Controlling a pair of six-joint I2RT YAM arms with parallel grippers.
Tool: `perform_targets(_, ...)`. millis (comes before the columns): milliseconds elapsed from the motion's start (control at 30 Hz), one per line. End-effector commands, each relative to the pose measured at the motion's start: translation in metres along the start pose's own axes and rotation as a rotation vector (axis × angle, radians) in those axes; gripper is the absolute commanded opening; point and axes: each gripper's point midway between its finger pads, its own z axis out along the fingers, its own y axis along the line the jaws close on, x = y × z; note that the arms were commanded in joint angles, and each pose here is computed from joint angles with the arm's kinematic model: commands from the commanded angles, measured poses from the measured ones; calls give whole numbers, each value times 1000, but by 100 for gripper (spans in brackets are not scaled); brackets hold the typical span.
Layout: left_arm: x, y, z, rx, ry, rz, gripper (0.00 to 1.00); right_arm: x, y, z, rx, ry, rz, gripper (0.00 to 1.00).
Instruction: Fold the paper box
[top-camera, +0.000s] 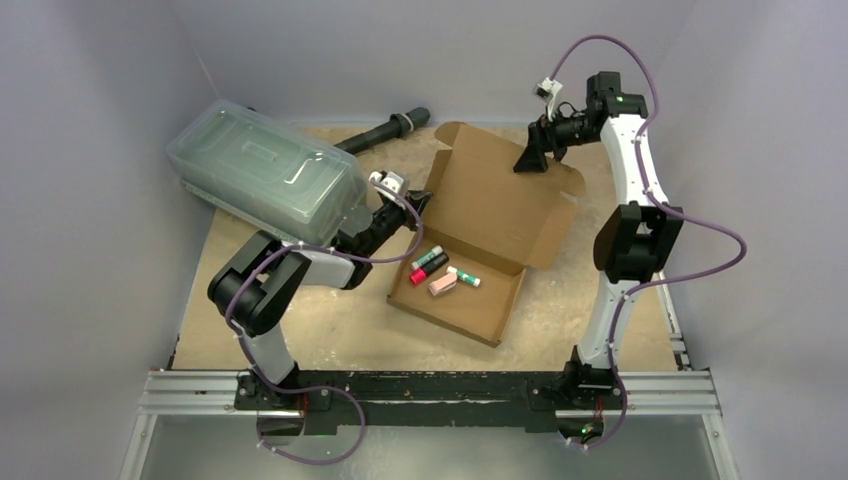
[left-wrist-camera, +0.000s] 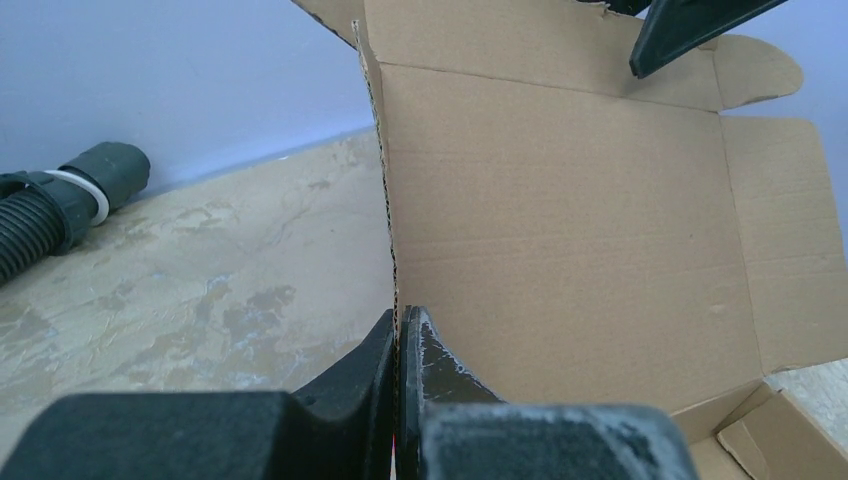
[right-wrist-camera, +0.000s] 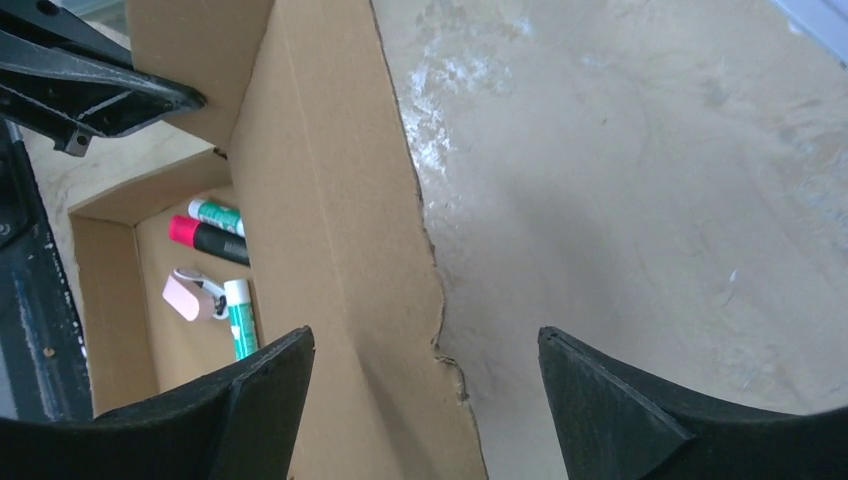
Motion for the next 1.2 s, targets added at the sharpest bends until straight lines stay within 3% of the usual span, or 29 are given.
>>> perform_targets(0, -44, -12, -2, 50, -147, 52, 0, -6, 11, -12, 3, 34, -40, 81)
perform_targets(200, -44, -9, -1, 28, -147, 58, 0, -10, 30, -15, -56, 19, -60, 53)
perform_targets(400, -44, -2, 3, -7, -137, 54, 0, -8, 43, -18, -97, 18, -68, 14)
perform_targets(500, -42, 1, 7, -26, -116, 36, 0, -10, 46, -23, -83, 18, -90, 0)
perform_targets(567, -40, 4, 9, -45, -90, 10, 8, -15, 46, -28, -57, 12, -119, 0)
perform_targets(700, -42, 9, 9, -97, -6, -97, 46, -30, 43, -43, 49, -2, -184, 0)
perform_targets(767, -37, 13, 4, -134, 88, -172, 59, -34, 43, -50, 105, -2, -208, 0)
perform_targets(967, -1, 6, -45, -223, 385, -337, 65, -37, 55, -56, 195, 43, -312, 0)
perform_targets(1167, 40, 4, -105, -309, 465, -452, 64, -28, 84, -35, 165, 83, -364, 0)
